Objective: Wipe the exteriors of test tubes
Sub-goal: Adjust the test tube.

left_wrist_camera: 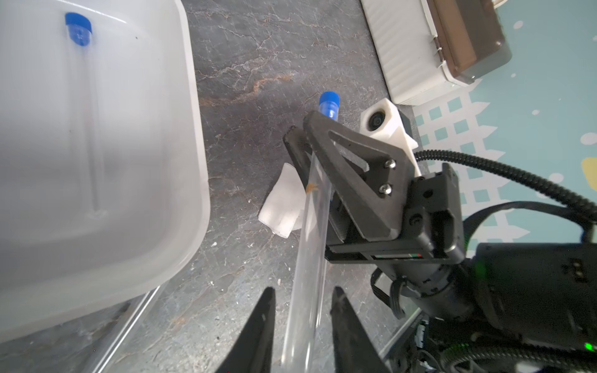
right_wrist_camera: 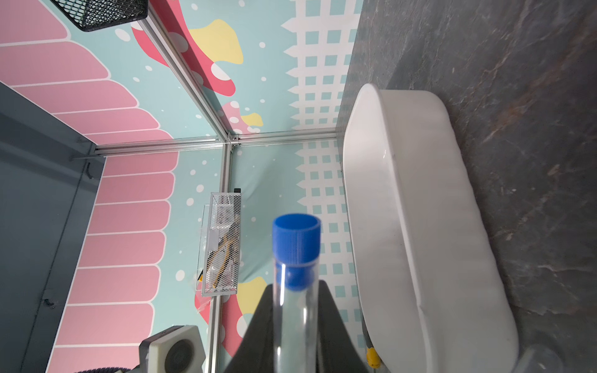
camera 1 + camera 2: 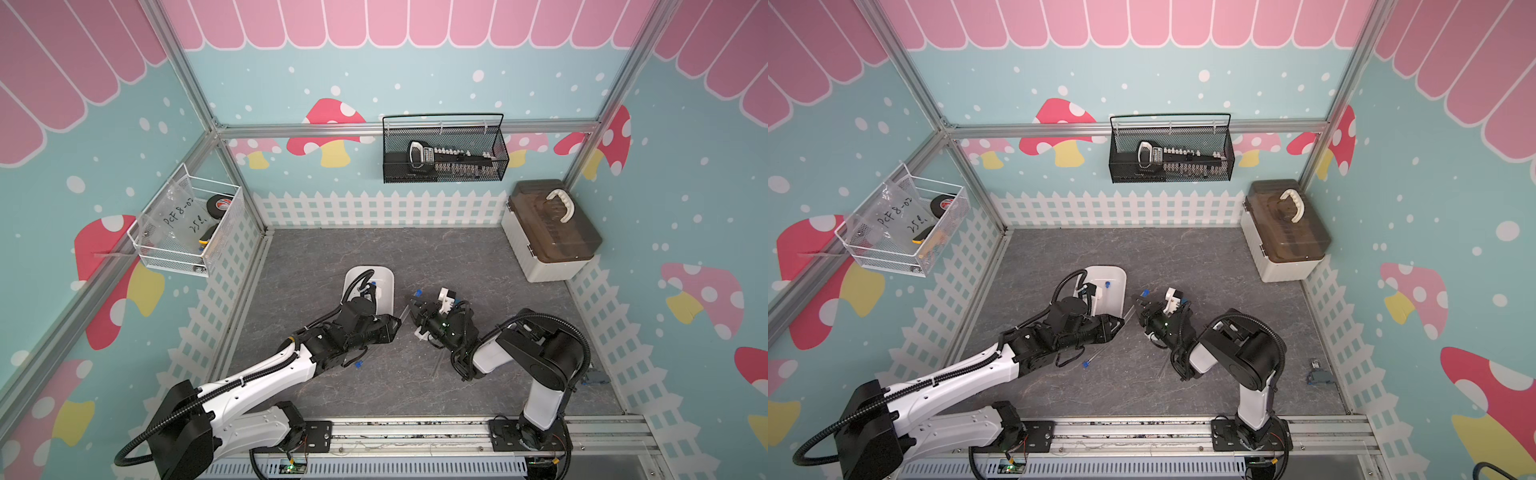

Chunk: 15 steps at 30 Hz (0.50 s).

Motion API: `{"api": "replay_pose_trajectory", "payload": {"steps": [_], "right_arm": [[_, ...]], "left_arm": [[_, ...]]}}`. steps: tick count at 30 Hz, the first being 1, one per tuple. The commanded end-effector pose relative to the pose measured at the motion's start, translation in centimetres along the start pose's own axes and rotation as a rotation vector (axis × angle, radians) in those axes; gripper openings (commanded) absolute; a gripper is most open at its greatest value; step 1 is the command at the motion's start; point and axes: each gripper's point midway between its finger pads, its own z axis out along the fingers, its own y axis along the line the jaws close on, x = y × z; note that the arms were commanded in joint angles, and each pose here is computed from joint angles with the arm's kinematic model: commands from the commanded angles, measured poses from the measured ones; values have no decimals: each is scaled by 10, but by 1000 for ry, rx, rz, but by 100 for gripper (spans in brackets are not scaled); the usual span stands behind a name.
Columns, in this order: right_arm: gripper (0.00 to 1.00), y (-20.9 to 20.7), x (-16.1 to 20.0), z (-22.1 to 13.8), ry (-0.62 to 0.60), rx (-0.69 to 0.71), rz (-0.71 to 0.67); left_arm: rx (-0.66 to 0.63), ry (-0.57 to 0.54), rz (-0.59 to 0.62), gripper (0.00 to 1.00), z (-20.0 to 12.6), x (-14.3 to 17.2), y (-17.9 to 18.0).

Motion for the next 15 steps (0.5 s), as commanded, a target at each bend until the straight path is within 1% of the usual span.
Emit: {"api": "replay_pose_trajectory", "payload": {"steps": [1,3,7,9,12,14,15], "right_arm": [[18,17,4,2,33,-53,-11],[18,20,8,4,55,-61,-18],[18,30,16,8,100,-88,-38],[18,37,20,10,129,-106,-51],[18,42,24,12,164,-119,-60],[18,45,25,11,175,-126,-70],[18,47,26,11,180,-131,-77]], "left_arm": [[33,20,-15,39,-4,1,2],[96,47,-26,44,-2,2,-3],[193,112,9,47,-2,7,-19],[248,158,30,47,-1,14,-29],[344,209,31,46,0,21,-44],[365,229,29,44,1,24,-47],[363,229,29,41,1,24,-47]]}}
